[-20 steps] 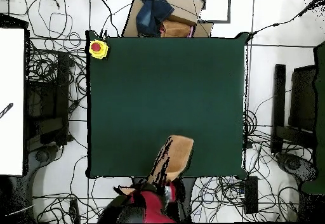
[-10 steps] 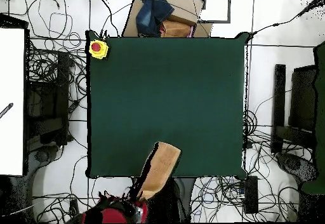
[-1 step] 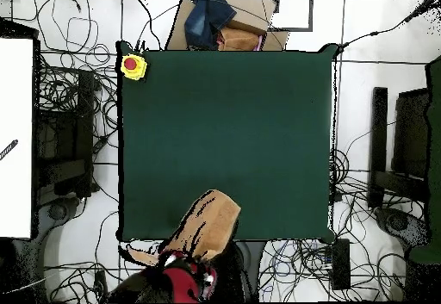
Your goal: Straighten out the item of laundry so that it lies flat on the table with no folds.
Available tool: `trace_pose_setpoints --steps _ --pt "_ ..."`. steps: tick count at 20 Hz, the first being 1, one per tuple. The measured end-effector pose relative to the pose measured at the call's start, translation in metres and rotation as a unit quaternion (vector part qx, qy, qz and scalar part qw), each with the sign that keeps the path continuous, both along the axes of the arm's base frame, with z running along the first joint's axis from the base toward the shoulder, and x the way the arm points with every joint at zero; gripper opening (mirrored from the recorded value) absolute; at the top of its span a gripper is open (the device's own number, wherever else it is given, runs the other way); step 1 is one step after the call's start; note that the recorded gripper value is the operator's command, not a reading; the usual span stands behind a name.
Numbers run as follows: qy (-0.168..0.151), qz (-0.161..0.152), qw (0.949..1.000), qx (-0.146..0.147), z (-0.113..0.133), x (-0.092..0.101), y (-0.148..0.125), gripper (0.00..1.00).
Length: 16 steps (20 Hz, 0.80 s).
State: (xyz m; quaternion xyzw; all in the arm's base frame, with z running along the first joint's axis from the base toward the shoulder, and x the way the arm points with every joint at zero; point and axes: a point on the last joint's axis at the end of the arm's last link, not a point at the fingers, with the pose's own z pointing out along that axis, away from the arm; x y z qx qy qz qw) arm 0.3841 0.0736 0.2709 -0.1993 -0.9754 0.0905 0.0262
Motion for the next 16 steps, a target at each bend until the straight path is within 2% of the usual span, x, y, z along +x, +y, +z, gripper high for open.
trace_pose_setpoints --steps 5,7,13,16 --pt "-0.034 -0.069 0.9969 0.015 -0.013 0.017 -0.043 0.0" --pt "-0.04 -0.078 0.9961 0.015 -0.013 0.019 -0.051 0.0" --pt "-0.05 -0.042 0.9978 0.01 -0.006 0.026 -0.035 0.0" --pt "-0.049 -0.045 0.9977 0.013 -0.013 0.031 -0.04 0.0"
